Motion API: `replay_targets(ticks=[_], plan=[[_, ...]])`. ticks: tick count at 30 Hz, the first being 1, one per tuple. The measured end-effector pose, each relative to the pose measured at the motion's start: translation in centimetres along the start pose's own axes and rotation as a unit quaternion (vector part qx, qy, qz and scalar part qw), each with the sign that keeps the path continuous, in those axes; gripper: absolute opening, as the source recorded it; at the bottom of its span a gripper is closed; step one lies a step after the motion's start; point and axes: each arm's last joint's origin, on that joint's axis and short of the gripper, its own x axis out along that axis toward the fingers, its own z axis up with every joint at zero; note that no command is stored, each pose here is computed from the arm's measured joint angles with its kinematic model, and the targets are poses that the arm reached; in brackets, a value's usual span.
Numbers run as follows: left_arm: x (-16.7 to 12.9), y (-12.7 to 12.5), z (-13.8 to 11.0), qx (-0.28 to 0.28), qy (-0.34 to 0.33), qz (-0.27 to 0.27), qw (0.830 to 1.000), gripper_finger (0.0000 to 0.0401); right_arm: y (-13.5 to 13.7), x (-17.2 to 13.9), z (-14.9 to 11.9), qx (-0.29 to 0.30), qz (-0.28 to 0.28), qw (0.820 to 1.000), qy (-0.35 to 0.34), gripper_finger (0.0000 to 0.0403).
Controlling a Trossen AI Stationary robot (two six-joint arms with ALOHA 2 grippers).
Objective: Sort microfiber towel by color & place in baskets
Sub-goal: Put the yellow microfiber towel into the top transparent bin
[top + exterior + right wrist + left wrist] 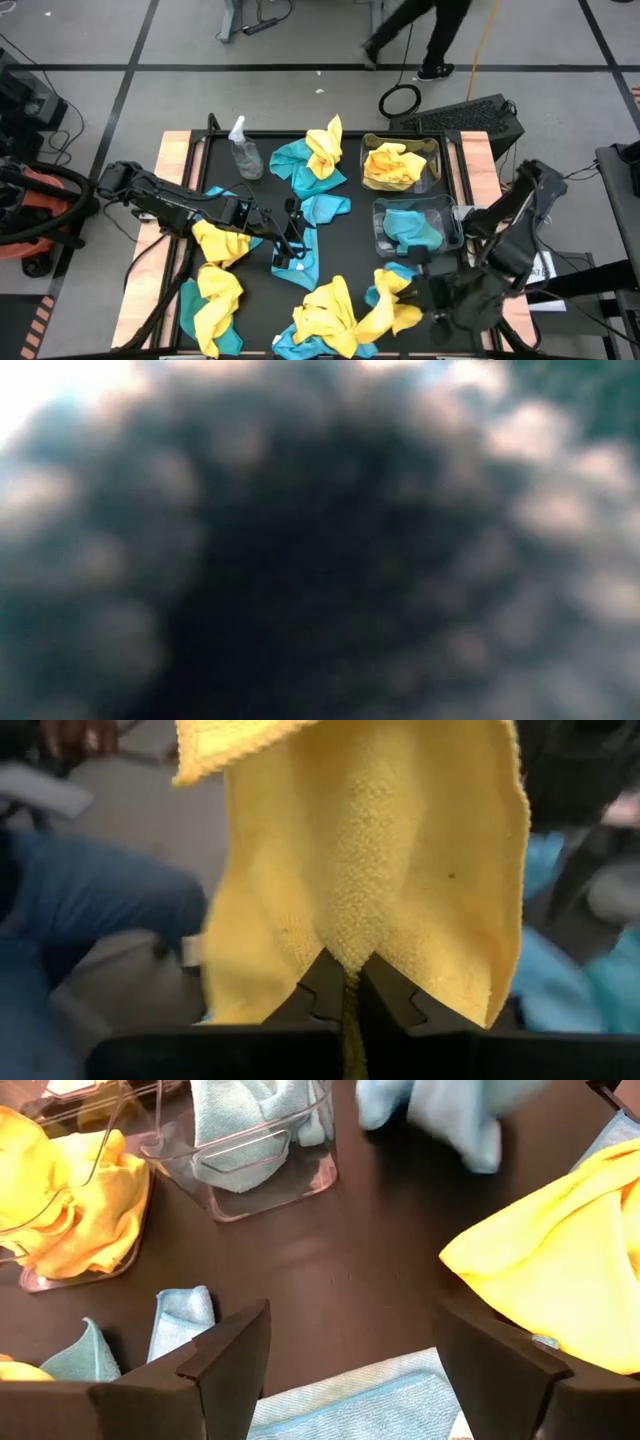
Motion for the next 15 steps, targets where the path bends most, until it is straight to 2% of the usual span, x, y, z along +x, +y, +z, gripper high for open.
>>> replay_targets(ticks=[4,8,15], plan=[[0.0,0.0,0.0,0.000,0.001,0.000,1.000,0.0280,-0.9,-1.2,0.7,-0.019,-0.043,0.998,-0.042,0.0002],[0.0,0.0,-0.1,0.000,0.004,-0.001,1.000,0.0280,-1.9,-2.0,0.7,-0.039,-0.108,0.992,-0.055,0.0001],[0.0,0.0,-0.1,0.001,0.005,-0.001,1.000,0.0280,-4.6,-2.7,0.3,-0.067,-0.252,0.964,-0.043,0.0001]])
